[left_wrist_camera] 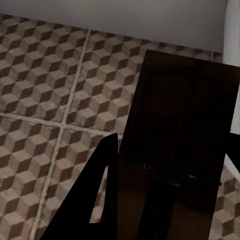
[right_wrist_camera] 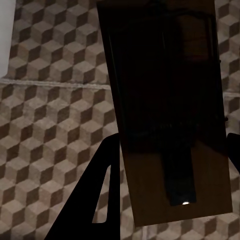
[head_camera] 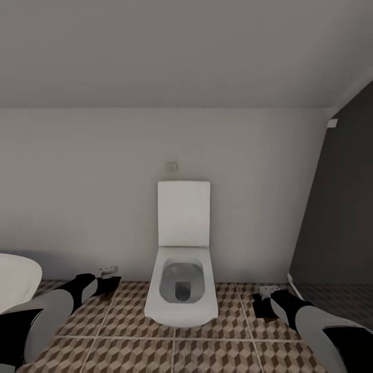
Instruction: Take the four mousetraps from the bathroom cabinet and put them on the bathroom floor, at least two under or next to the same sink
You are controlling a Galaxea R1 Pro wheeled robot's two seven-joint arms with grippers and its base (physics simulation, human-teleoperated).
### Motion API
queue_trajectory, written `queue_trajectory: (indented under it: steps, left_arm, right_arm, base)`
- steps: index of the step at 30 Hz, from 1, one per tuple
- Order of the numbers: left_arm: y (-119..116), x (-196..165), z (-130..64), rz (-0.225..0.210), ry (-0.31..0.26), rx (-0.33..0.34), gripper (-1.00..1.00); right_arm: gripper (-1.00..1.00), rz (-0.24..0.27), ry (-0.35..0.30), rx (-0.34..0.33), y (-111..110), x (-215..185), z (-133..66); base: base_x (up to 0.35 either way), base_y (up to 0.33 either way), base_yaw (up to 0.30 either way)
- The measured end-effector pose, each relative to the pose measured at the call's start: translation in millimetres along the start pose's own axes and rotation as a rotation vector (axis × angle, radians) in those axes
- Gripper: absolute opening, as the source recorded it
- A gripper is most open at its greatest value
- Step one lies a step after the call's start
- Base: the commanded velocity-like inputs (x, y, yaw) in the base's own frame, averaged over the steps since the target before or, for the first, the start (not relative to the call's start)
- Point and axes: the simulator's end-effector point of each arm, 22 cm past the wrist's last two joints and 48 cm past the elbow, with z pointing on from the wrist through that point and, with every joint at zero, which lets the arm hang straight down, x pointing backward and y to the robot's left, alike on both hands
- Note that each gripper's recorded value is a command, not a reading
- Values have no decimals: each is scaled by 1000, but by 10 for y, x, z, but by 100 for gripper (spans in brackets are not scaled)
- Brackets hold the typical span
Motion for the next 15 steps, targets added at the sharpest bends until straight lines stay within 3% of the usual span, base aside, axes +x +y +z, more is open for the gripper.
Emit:
queue_trajectory:
  steps: [15]
  left_arm:
    - [-8, 255, 202, 3, 0, 3, -100]
  right_arm:
    - [-100, -4, -36, 2, 4, 136, 242]
  base:
    - [0, 0, 0]
